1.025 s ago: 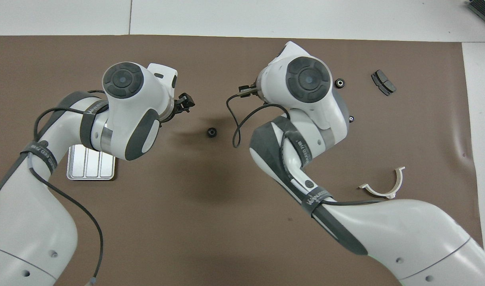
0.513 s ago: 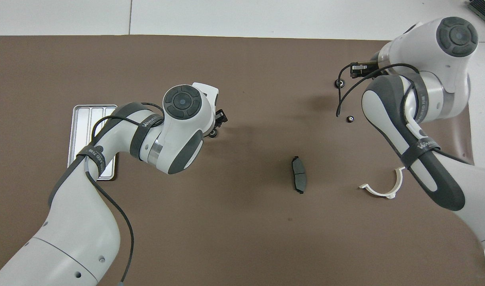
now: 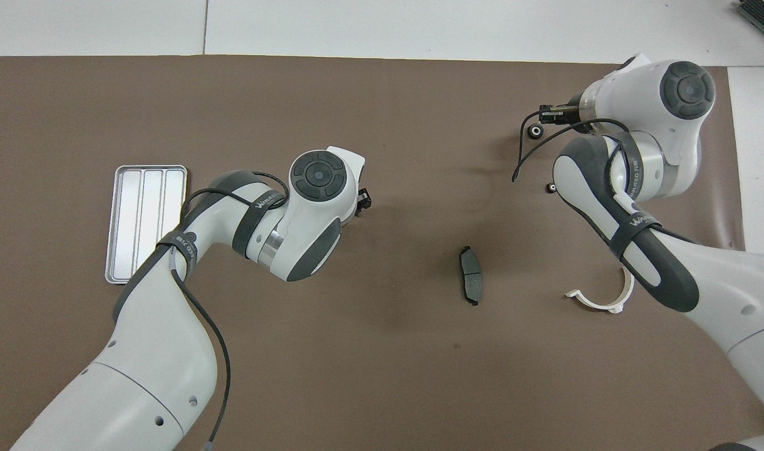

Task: Pick bearing gear from pile to tray
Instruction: 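Carry the gear to the tray while the right gripper returns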

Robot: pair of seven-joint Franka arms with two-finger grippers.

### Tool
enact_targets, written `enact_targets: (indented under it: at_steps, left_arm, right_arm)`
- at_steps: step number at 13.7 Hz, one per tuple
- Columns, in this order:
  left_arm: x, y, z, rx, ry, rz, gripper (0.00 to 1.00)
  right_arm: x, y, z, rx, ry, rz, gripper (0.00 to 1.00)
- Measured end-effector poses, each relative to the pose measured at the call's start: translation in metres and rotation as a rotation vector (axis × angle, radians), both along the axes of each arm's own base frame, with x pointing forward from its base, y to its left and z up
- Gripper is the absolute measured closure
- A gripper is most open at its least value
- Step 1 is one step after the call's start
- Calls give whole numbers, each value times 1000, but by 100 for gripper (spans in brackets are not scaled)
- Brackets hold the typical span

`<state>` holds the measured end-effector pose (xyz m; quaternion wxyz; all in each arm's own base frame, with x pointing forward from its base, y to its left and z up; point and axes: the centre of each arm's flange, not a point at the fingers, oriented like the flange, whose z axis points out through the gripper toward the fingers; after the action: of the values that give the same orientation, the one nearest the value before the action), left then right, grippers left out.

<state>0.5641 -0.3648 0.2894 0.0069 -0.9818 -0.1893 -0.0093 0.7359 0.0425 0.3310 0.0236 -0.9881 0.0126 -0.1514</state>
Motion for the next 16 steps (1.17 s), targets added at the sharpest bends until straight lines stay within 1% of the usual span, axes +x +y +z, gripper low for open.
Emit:
enact_targets:
  at_steps: [2,3,4,5,6,8,9,11,12,14,16]
  left_arm:
    - [1,-2,4,-3,-4,-2,33]
    - [1,-1,4,-2,-3,0,33]
    - [3,-2,6,-5,-7,1,42]
    - [4,-1,8,-6,-11,2,60]
    - [6,0,8,-6,-12,6,72]
    - [14,11,11,-3,-20,25,72]
    - [19,17,15,-4,-24,36,72]
    - [29,36,37,-3,-35,59,72]
    - [35,54,57,0,-42,64,72]
    - [46,116,109,-21,-33,57,72]
    - [44,201,150,-26,6,22,72]
  right_arm:
    - [2,1,-2,5,-24,1,60]
    - [3,5,-6,9,-32,6,61]
    - [4,10,-15,13,-30,12,61]
    - [4,15,-26,16,-26,19,60]
    - [4,19,-33,19,-32,25,59]
    - [6,20,-37,15,-45,31,52]
    - [6,20,-37,14,-45,32,52]
    - [6,20,-37,12,-44,33,51]
    - [5,20,-38,11,-35,33,51]
    - [1,19,-45,2,16,34,51]
    - [0,19,-44,-7,52,36,52]
